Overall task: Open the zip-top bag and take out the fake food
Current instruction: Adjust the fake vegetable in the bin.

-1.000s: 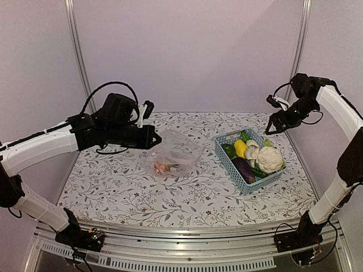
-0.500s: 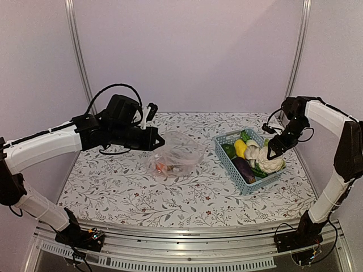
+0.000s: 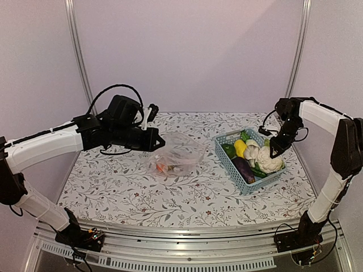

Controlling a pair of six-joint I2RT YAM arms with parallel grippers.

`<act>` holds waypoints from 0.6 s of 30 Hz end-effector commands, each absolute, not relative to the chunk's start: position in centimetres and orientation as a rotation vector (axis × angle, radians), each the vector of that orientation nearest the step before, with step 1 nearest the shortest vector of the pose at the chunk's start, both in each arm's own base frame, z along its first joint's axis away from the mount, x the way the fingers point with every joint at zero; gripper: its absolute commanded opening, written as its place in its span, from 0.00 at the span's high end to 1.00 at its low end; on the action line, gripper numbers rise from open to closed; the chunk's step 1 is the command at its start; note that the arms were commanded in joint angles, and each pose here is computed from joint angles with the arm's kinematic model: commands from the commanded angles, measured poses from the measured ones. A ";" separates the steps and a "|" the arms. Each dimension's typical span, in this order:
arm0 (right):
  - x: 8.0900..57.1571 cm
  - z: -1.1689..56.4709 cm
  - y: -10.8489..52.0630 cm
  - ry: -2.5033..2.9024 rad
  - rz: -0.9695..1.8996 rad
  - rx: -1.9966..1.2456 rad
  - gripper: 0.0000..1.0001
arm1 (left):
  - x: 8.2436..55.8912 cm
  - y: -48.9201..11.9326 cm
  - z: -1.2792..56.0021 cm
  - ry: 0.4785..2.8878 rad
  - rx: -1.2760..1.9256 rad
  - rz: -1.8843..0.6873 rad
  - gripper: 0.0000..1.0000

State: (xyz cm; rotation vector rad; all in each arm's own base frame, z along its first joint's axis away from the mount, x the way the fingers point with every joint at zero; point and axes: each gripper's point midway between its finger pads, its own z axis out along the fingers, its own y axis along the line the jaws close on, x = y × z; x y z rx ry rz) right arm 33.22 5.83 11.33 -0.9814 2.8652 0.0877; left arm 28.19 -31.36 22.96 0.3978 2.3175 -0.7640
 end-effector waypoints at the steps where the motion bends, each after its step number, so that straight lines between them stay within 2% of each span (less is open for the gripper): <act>1: 33.3 12.8 6.6 2.857 0.138 -0.974 0.78 | 28.7 -31.3 22.8 2.321 0.415 -0.742 1.00; 10: 32.1 18.0 8.5 2.809 0.369 -0.918 0.79 | 28.7 -31.3 22.5 2.330 0.429 -0.728 1.00; 18: 30.8 14.0 9.5 2.956 0.715 -0.825 0.77 | 28.6 -31.6 22.3 2.337 0.432 -0.742 1.00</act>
